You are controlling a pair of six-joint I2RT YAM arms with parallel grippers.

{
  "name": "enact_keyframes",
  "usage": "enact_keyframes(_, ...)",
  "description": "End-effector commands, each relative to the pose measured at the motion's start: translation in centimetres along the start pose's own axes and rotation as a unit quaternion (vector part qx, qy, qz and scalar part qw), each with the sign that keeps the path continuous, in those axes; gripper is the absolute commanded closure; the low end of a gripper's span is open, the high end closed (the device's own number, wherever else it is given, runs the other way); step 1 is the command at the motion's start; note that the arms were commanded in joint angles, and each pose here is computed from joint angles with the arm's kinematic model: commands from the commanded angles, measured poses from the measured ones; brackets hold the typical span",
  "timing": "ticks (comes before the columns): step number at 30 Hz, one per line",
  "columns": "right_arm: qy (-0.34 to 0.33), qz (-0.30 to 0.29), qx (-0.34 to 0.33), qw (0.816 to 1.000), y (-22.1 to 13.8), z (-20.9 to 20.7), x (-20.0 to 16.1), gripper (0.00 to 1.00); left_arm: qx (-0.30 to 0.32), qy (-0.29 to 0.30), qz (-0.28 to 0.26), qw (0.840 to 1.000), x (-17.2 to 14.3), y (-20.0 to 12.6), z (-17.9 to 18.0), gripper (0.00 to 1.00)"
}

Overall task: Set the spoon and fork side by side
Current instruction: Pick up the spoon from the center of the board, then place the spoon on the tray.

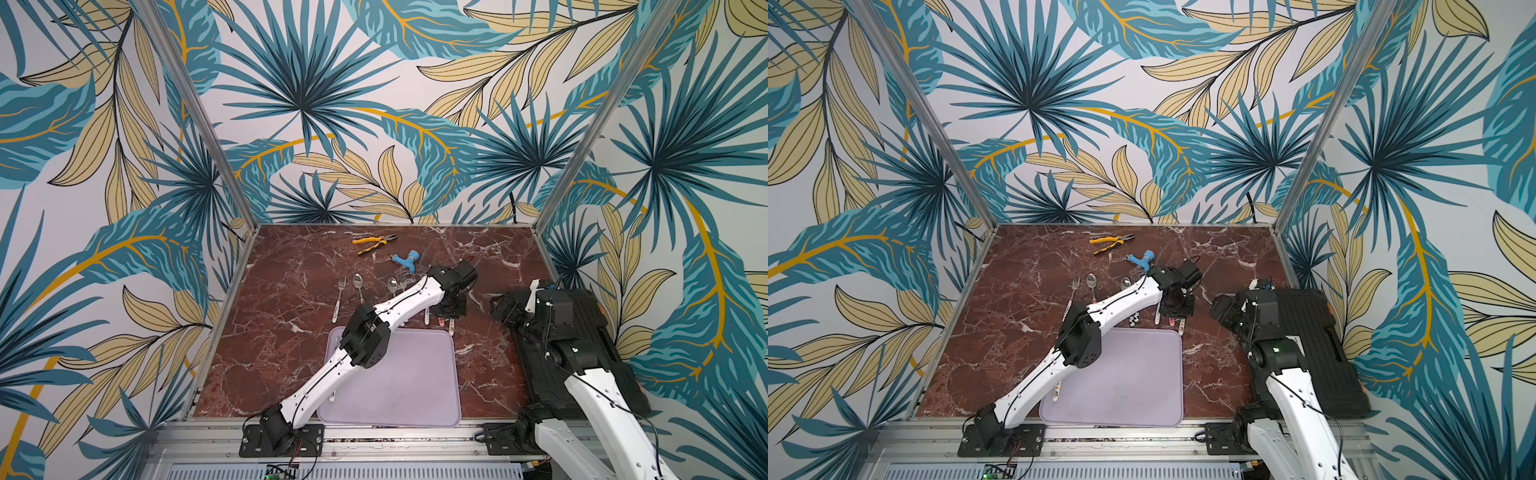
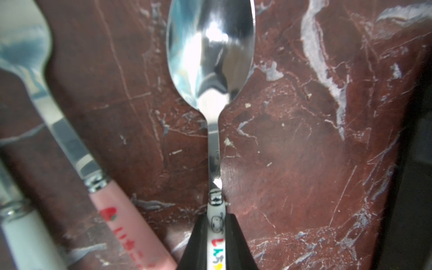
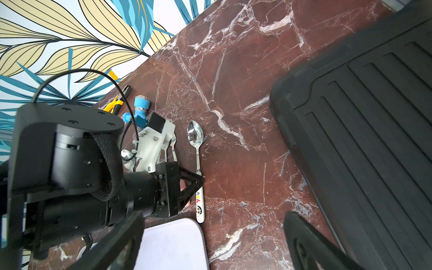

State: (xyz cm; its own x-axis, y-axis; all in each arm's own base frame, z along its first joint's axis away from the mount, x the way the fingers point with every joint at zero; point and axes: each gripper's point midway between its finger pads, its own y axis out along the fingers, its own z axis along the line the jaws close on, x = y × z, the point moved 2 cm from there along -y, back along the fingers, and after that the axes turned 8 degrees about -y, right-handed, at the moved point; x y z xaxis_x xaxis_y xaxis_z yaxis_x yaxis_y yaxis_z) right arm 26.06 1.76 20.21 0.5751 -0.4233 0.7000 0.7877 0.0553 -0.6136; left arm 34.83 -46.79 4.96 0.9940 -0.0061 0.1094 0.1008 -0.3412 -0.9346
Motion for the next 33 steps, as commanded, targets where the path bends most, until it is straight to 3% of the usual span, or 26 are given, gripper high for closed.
enact_keyframes(1,-0.003,-0.011,-0.007,1.000,-0.7,-0.1,0.6,0.01,-0.036,0.021,-0.031,0.999,1.5,-2.3,-1.5,1.00)
enact_keyframes(11,-0.007,-0.023,-0.016,1.000,-1.3,-0.3,1.1,0.01,-0.101,0.050,-0.067,0.991,2.3,-7.8,-4.6,1.00)
enact_keyframes(20,-0.009,-0.030,-0.019,0.999,-1.4,-0.3,1.5,0.01,-0.088,0.079,-0.067,0.991,0.0,-12.7,-3.6,1.00)
enact_keyframes(26,-0.007,-0.029,-0.017,0.999,-1.1,-0.1,1.6,0.01,-0.039,0.087,-0.035,0.995,-3.9,-13.3,0.0,1.00)
enact_keyframes(33,-0.009,-0.027,-0.022,0.999,-0.2,-0.3,1.5,0.01,0.002,0.057,-0.022,0.998,-8.2,-14.0,6.2,1.00)
